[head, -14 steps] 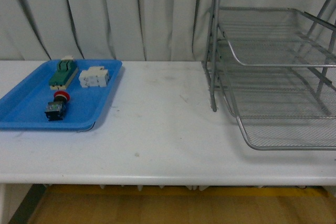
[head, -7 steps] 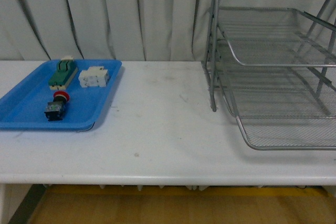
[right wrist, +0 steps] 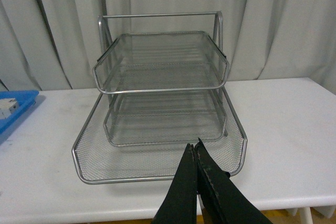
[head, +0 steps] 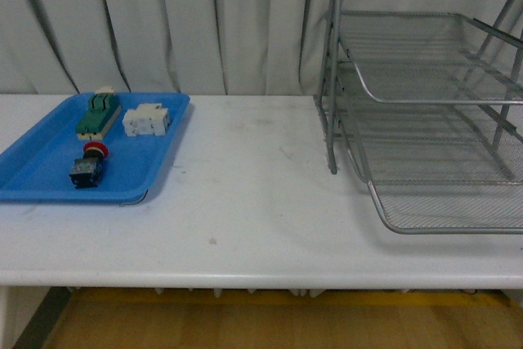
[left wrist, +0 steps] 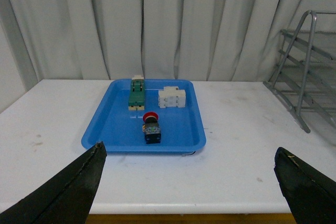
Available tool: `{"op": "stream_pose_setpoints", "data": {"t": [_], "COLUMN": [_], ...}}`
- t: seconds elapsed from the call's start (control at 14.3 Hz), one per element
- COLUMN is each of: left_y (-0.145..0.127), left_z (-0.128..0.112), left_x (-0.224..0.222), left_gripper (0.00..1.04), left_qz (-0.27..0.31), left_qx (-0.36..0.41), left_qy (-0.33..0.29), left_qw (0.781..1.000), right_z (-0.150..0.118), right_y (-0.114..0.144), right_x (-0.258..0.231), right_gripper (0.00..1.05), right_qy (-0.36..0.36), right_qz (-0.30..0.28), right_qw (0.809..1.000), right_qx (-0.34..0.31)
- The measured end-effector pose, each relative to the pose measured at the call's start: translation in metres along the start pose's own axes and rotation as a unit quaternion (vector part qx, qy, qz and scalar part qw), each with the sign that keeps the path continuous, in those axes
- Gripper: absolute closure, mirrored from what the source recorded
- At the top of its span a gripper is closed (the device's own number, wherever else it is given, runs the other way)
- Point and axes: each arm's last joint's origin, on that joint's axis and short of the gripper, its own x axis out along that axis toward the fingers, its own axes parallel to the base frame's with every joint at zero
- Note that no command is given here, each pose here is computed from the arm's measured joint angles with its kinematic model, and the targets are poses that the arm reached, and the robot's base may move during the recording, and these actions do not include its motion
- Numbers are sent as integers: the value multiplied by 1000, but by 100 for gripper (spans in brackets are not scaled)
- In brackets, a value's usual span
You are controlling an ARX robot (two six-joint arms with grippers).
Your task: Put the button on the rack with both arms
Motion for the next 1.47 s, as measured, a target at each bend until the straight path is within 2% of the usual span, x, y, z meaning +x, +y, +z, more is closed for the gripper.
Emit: {"op": "stream_pose_setpoints", "data": {"t": [0.49,0.56,0.63,0.84,0.91,0.98,1.05,1.12,1.4,1.47], "left_y": [0,0,0,0,0,0,-3,-2,1,4], "left_z": [0,0,0,0,0,-2,0,4,15,11], "left_x": [0,0,0,0,0,0,6,17,104,136], "left_gripper": [7,7,7,7,7,7,7,7,7,7], "left_qz": [0,0,0,0,0,20,53,63,27,26], "left_qx": [0,0,0,0,0,3,18,22,25,21], "left_qy": [0,0,0,0,0,37,134,163,236,266], "left_qw": [1000,1000,1000,1000,1000,999,989,984,971,963], "right_z": [-1,-7,-3,-3,-4,-3,-4,-3,-3,-3], "right_y": [0,0,0,0,0,0,0,0,0,0], "right_x": [-8,-15,-19,-19,-19,-19,-19,-19,-19,-19], "right_gripper": [103,103,103,103,91,78,65,54,5,7], "right_qy": [0,28,1,3,5,4,5,4,4,4], "right_qz": [0,2,1,1,1,1,1,2,2,2], "right_qw": [1000,1000,1000,1000,1000,1000,1000,1000,1000,1000], "right_qx": [0,0,0,-1,-1,-1,-2,-2,-2,-2]}}
